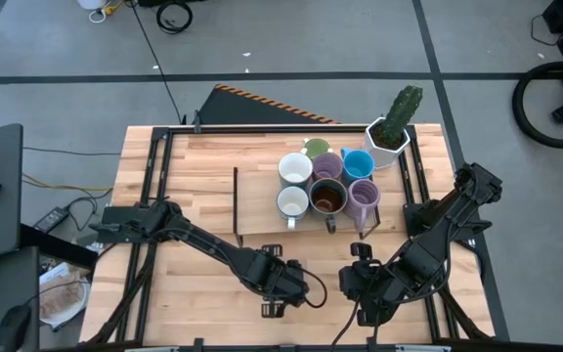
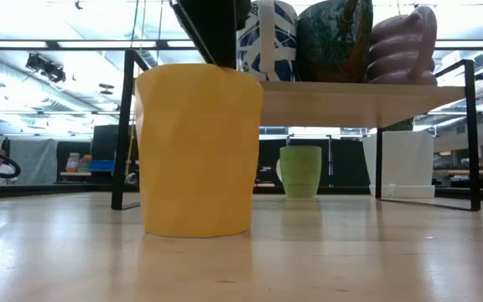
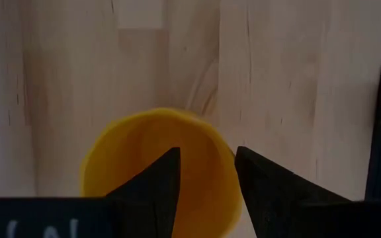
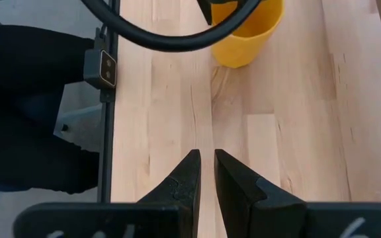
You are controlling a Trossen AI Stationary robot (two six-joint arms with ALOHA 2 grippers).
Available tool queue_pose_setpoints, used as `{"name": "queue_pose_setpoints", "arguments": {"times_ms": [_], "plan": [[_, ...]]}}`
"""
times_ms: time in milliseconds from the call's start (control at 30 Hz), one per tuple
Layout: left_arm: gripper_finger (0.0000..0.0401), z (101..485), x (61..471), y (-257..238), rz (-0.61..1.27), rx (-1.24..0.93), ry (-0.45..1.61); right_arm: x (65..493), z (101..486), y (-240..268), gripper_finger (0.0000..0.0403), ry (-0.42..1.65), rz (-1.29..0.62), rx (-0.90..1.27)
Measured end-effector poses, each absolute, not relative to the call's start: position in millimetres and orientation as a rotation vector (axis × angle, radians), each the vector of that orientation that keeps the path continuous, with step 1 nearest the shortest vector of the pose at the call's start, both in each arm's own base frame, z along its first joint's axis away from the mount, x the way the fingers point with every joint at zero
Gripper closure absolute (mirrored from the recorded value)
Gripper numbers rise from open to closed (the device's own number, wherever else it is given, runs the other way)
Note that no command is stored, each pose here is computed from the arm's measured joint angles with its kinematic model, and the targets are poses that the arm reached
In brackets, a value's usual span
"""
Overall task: Place coffee mugs
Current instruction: Put the orange mug on the shelf
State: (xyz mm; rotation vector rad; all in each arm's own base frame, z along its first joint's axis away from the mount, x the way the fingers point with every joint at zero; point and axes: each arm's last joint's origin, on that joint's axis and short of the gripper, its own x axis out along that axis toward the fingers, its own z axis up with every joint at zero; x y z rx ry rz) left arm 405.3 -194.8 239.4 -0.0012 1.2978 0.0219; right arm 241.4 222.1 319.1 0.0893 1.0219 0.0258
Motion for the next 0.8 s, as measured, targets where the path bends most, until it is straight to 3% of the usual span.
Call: {"name": "queue_pose_setpoints", "arguments": {"times_ms": [533, 800], "plan": [[0.0246, 247.6, 406.1, -197.6, -0.012, -0.073, 1.259, 241.5, 319.2, 222.0, 0.0354, 1.017, 0.021, 0.087], [0.0246, 222.9, 412.6, -200.6, -0.024, -0.011, 1.313, 241.4, 319.2, 222.1, 0.0354, 1.017, 0.021, 0.086]]}}
